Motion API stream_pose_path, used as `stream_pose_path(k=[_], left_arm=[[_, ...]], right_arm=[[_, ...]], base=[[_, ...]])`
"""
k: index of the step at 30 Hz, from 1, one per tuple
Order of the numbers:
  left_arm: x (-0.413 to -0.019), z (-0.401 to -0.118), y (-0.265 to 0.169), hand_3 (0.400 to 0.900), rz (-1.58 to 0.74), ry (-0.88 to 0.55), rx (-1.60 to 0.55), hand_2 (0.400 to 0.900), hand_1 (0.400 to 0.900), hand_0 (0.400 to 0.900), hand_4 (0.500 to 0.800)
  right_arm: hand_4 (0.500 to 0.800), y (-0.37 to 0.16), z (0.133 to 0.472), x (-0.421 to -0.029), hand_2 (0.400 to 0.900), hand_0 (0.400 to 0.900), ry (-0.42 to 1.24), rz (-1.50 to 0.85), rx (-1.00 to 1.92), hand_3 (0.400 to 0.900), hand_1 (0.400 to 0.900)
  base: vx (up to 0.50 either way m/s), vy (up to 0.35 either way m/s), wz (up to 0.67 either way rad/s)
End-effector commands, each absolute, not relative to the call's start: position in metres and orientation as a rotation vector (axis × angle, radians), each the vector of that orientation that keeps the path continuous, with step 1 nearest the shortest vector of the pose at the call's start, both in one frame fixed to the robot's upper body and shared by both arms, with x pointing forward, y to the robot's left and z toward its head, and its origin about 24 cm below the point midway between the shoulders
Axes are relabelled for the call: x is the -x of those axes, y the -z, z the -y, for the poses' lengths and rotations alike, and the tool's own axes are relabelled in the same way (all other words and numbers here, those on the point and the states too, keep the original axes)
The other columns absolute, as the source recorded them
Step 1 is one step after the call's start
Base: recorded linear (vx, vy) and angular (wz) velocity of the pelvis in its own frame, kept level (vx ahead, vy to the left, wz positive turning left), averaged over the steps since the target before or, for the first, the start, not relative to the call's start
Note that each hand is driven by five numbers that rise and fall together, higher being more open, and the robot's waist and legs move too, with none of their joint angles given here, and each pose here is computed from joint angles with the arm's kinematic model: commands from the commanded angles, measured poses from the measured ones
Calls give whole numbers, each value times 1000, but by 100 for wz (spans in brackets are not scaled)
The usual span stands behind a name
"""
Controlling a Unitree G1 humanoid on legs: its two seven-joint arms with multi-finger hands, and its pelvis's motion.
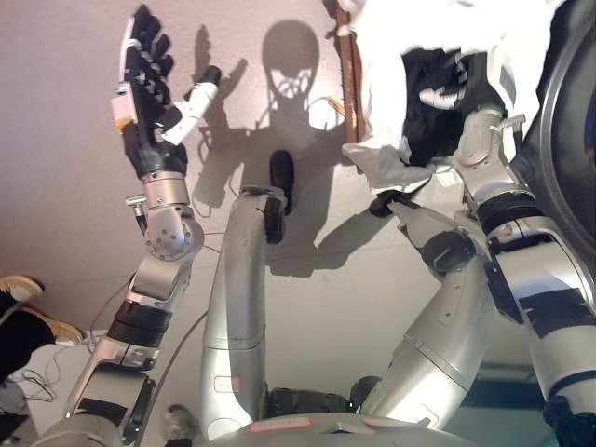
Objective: Put the clothes in the basket into the washing machine.
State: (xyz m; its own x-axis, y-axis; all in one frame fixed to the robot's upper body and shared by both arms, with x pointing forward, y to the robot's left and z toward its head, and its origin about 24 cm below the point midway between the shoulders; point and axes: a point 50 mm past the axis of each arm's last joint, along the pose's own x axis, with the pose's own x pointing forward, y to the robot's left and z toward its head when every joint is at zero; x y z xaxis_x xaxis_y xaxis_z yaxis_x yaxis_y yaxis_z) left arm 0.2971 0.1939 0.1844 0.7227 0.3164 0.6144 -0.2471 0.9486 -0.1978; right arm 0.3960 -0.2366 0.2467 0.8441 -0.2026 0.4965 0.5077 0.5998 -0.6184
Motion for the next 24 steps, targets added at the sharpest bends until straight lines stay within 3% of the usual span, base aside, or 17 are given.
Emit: stream_pose_path(k=[1,10,19,24], left_arm=[[-279,-198,-200,900,840,-374,148,900,900,900,800],[-278,-206,-198,900,832,-402,82,900,900,900,800],[-275,-213,-193,900,822,-473,106,900,900,900,800],[-274,-207,-193,900,836,-483,118,900,900,900,800]], right_arm=[[500,-286,241,-368,400,400,489,685,757,400,400],[500,-285,264,-319,400,400,561,851,595,400,400],[500,-278,282,-309,400,400,835,920,-5,400,400],[500,-287,290,-309,400,400,1026,943,-125,400,400]], base=[[41,-25,-14],[33,-51,-1],[7,34,-12],[10,41,-5]])
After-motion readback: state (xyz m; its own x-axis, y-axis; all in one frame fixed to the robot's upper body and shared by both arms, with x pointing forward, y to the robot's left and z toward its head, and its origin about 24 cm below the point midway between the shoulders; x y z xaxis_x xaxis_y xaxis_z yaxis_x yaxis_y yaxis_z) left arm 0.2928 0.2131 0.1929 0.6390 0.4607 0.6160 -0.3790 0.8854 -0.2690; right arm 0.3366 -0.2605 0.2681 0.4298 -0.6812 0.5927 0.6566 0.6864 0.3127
